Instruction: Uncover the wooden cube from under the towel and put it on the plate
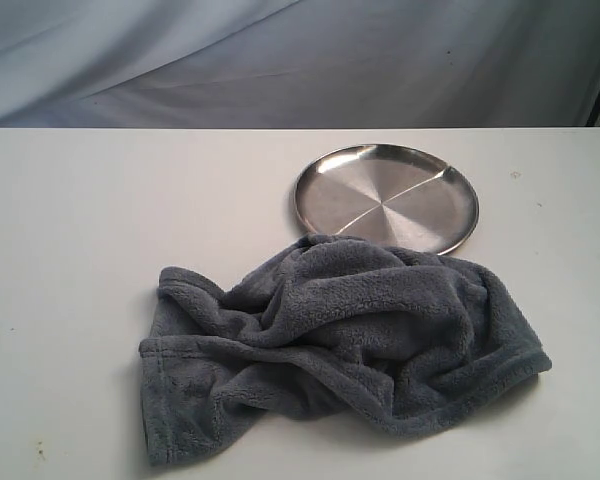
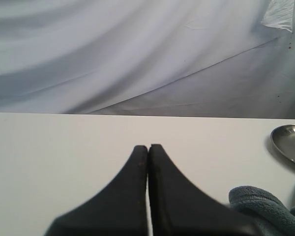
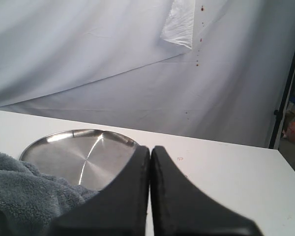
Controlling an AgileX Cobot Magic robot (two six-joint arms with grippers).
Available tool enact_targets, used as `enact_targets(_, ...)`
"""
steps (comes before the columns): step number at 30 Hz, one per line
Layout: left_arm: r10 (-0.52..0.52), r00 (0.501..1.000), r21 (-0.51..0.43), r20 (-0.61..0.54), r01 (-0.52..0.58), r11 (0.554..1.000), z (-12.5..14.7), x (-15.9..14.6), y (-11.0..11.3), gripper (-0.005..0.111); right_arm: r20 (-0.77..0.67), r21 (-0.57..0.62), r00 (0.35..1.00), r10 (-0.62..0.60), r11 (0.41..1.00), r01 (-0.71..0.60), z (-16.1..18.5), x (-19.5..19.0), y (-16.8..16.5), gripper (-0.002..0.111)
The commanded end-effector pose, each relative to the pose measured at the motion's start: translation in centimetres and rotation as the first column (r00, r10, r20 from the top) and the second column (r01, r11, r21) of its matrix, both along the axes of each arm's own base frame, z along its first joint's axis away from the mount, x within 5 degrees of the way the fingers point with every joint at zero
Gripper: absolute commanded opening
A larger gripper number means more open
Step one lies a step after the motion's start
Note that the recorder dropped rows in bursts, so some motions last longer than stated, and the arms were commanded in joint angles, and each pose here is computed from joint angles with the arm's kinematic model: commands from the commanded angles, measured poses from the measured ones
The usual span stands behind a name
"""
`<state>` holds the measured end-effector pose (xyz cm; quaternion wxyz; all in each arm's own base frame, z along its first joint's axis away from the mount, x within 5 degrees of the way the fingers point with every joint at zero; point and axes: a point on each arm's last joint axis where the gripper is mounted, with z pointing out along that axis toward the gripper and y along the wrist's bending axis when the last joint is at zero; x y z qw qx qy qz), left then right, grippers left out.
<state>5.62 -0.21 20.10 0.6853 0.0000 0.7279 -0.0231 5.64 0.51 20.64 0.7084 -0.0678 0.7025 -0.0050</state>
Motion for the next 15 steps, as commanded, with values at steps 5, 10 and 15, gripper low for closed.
enact_targets(5, 0.000, 1.000, -0.003, 0.001, 0.000, 1.000, -0.1, 0.0, 0.0, 0.001, 0.013, -0.008, 1.000, -0.006, 1.000, 0.006, 0.0, 0.0, 0.0, 0.000)
enact_targets(10, 0.000, 1.000, -0.003, 0.001, 0.000, 1.000, -0.1, 0.0, 0.0, 0.001, 0.033, 0.088, 0.999, -0.001, 0.996, -0.002, 0.3, 0.0, 0.0, 0.000)
enact_targets(15, -0.001, 1.000, 0.000, 0.001, 0.001, 1.000, -0.1, 0.0, 0.0, 0.001, 0.126, 0.320, 0.992, -0.026, 0.947, -0.016, 1.3, -0.1, -0.3, 0.000)
